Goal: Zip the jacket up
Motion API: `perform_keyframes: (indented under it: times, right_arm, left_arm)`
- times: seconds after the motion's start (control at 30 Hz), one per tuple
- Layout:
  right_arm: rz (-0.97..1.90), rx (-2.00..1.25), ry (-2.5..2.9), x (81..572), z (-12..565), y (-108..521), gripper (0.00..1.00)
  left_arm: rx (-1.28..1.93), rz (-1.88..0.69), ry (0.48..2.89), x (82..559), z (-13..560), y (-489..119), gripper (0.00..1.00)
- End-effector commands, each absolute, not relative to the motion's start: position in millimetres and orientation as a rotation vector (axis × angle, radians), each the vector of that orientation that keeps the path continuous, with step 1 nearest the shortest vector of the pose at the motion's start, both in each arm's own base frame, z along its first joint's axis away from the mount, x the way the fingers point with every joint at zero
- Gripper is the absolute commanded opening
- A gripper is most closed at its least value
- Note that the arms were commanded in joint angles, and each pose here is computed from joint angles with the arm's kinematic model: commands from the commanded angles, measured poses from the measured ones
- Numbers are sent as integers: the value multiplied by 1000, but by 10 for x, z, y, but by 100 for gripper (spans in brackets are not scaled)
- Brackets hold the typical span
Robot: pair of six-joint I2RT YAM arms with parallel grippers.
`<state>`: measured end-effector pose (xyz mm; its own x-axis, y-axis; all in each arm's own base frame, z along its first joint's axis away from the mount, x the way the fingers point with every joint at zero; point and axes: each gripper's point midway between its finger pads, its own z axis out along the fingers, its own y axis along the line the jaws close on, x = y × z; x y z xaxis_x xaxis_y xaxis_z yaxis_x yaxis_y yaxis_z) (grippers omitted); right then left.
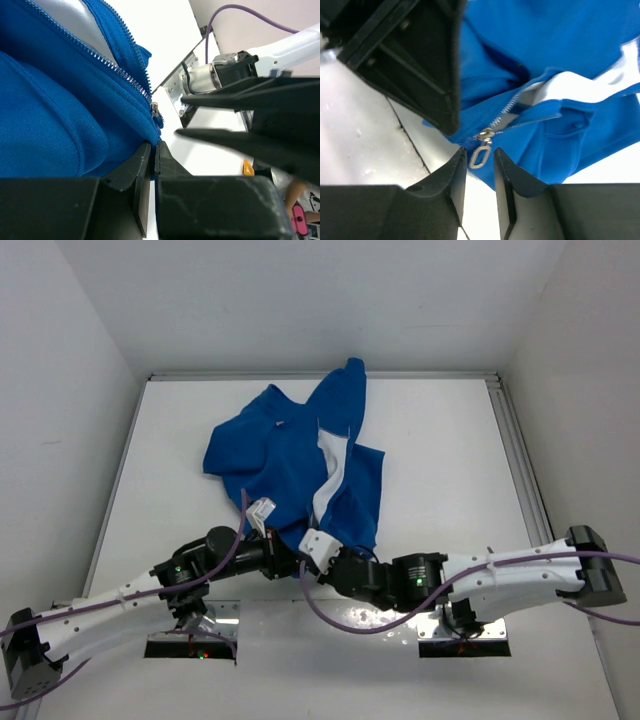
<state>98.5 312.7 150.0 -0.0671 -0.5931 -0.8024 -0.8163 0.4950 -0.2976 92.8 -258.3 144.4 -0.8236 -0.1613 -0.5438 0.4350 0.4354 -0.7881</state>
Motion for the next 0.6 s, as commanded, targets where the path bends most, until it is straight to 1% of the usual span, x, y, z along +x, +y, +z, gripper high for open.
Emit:
perform_keyframes:
  times: [0.0, 0.07, 0.13, 0.23, 0.27, 0.57]
  right_arm:
    - [464, -1145, 1667, 644, 1781, 3259, 26]
    - [434, -1123, 1677, 689, 1771, 3236, 21]
    - [403, -1134, 1693, 693, 1688, 3243, 21]
    - [369, -1152, 1711, 695, 1623, 3250, 30]
    - [360, -1148, 1718, 704, 1586, 3251, 31]
    - [357, -1133, 1749, 698, 1460, 3205, 31]
  left_arm:
    - [260, -1461, 2074, 891, 1610, -2630, 0]
    - [253, -1463, 2067, 899, 1613, -2630, 0]
    - [258, -1461, 2059, 910, 1639, -2638, 0]
    - [262, -1459, 2066, 908, 1619, -2645, 0]
    - [260, -1466, 2057, 910, 1637, -2650, 0]
    - [257, -1461, 2057, 911, 1655, -2635, 0]
